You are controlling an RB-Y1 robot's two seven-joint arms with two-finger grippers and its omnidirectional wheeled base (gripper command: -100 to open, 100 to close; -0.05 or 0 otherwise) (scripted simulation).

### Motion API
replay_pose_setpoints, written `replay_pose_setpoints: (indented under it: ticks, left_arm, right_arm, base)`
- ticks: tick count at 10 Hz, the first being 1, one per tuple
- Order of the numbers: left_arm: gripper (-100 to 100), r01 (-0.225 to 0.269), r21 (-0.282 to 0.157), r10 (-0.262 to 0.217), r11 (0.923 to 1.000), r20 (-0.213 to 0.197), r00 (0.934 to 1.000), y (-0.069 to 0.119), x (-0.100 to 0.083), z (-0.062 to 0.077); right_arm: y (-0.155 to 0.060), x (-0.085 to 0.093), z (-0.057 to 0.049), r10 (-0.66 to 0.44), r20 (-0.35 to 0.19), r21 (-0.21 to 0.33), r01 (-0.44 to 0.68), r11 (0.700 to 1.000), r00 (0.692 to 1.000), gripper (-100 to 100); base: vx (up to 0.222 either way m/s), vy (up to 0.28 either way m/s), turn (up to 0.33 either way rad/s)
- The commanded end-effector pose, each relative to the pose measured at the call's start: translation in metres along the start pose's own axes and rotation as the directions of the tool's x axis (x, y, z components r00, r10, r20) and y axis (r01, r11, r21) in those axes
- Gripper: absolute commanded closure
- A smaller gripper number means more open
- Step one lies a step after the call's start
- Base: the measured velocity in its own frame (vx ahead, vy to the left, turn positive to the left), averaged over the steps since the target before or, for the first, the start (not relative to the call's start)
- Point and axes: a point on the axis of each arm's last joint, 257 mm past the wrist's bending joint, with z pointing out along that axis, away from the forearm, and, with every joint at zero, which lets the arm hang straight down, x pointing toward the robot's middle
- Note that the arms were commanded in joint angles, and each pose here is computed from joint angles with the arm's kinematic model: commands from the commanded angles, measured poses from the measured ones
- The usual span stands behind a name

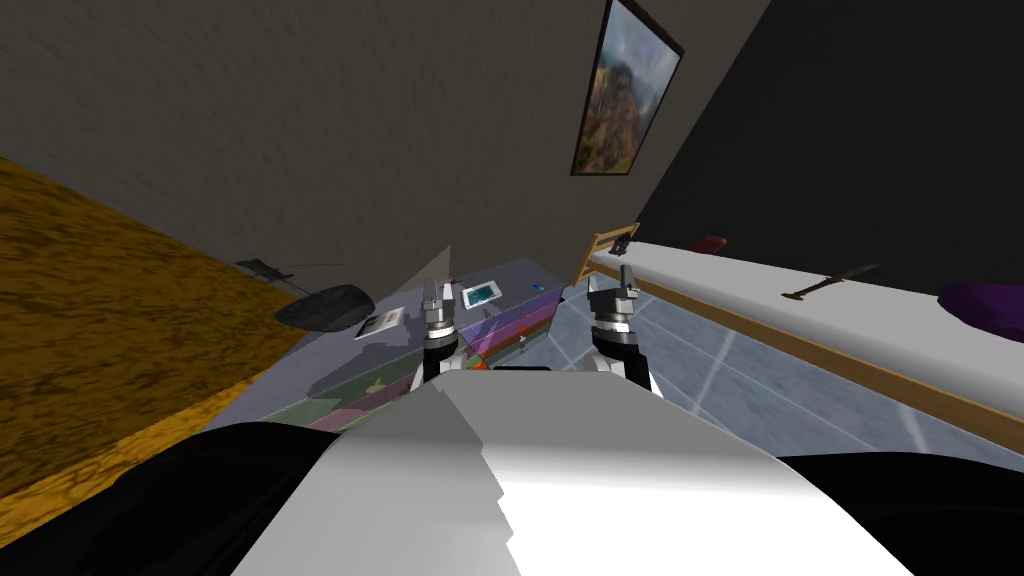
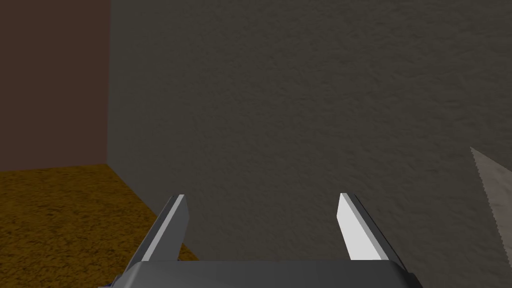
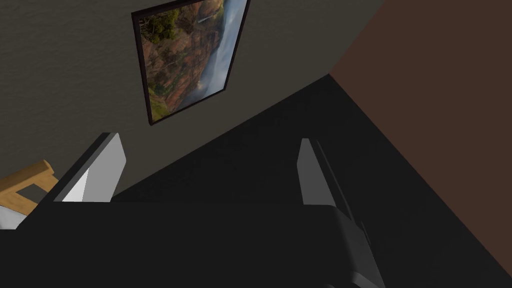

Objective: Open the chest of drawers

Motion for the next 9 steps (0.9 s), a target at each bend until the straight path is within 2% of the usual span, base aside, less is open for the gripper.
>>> replay_pose_setpoints:
  ticks: [1, 4, 5, 9]
  left_arm:
    - [0, 0.0, 0.0, 0.0, 1.0, 0.0, 1.0, 0.0, 0.0, 0.0]
    - [0, 0.0, 0.0, 0.0, 1.0, 0.0, 1.0, 0.0, 0.0, 0.0]
    - [-100, -0.013, -0.006, 0.012, 0.9999, -0.04, 0.9991, 0.004, 0.004, -0.002]
    - [-100, -0.049, -0.049, 0.042, 0.9976, -0.133, 0.9902, 0.027, 0.012, -0.01]
  right_arm:
    - [0.0, 0.0, 0.0, 0.0, 0.0, 0.0, 0.0, 1.0, 1.0, 0]
    - [0.0, 0.0, 0.0, 0.0, 0.0, 0.0, 0.0, 1.0, 1.0, 0]
    - [0.0, 0.0, 0.0, 0.0, 0.0, 0.0, 0.0, 1.0, 1.0, 0]
    - [0.0, 0.0, 0.0, 0.0, 0.0, 0.001, 0.0, 1.0, 1.0, 0]
  base:
    - [0.0, 0.0, 0.0]
    - [0.0, 0.0, 0.0]
    - [0.008, -0.011, 0.007]
    - [0.011, -0.047, 0.015]
